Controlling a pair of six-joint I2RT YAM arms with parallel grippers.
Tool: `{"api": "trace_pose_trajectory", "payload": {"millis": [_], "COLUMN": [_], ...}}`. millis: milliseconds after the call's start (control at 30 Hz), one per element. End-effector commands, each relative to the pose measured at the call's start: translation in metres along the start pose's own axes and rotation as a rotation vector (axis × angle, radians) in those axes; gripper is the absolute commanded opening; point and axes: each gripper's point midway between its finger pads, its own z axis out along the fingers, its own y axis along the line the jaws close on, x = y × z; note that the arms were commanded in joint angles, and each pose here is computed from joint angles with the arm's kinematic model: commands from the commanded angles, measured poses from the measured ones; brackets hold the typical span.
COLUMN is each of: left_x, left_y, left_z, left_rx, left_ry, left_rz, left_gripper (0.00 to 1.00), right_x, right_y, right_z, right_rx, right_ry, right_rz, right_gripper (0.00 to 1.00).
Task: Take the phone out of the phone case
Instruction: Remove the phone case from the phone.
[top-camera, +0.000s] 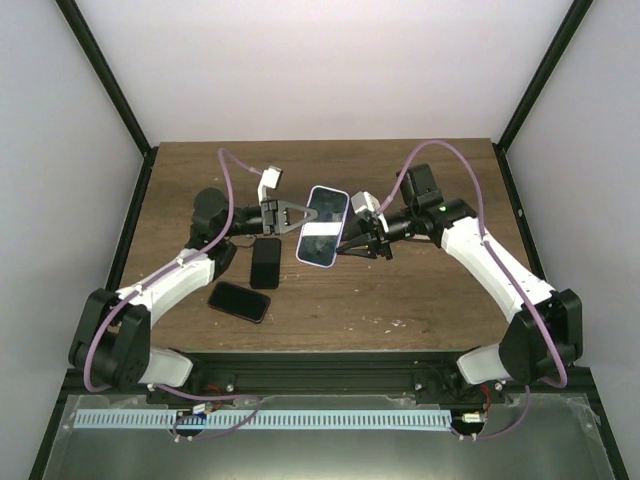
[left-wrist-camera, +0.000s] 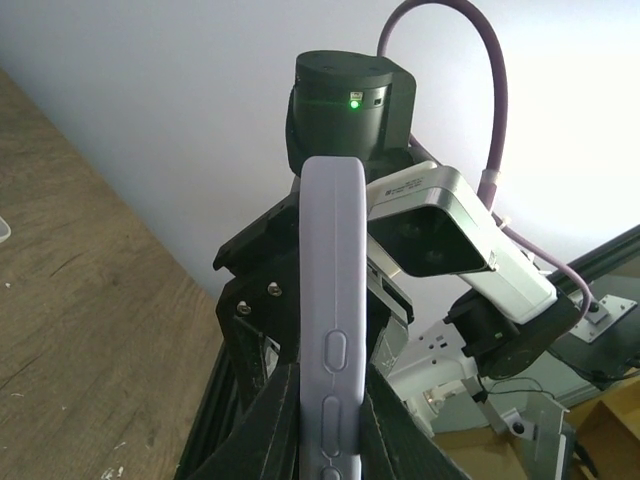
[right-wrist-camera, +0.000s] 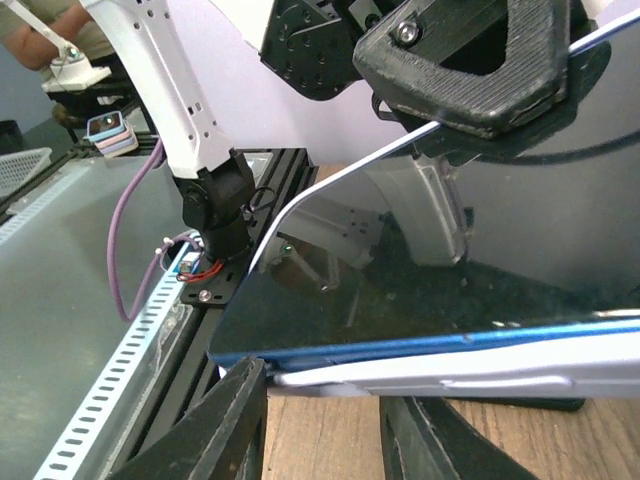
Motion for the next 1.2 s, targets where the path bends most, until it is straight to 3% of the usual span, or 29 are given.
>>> {"api": "trace_pose_trajectory", "payload": {"millis": [0, 267, 567, 800, 1167], "left_x": [0.017, 0.028, 0.031, 0.036, 0.050], "left_y": [-0.061, -0.066, -0.069, -0.066, -0.049], "left_z": [0.015, 0.018, 0.021, 0.023, 0.034], "left_rx": [0.158, 0.180, 0.184, 0.188, 0.137], "left_ry": [0.144, 0.183, 0.182, 0.181, 0.180], "left_rz": [0.063, 0.046, 0.054, 0.054, 0.059], "left_gripper": [0.00, 0.00, 0.00, 0.00, 0.00], "right_x": [0.013, 0.012, 0.012, 0.002, -0.033], "right_y": [-0.044, -0.054, -0.095, -0.113, -0.105], "right_z": [-0.004, -0.005, -0.009, -0.013, -0.007], "right_rx": [0.191, 0.240, 0.404, 0.466, 0.324], "right_ry": [0.130, 0.122, 0.091, 0.051, -0.055], "right_rz": [-0.115, -0.135, 0.029, 0.158, 0.325], "right_gripper": [0.30, 0.28, 0.28, 0.37, 0.47]}}
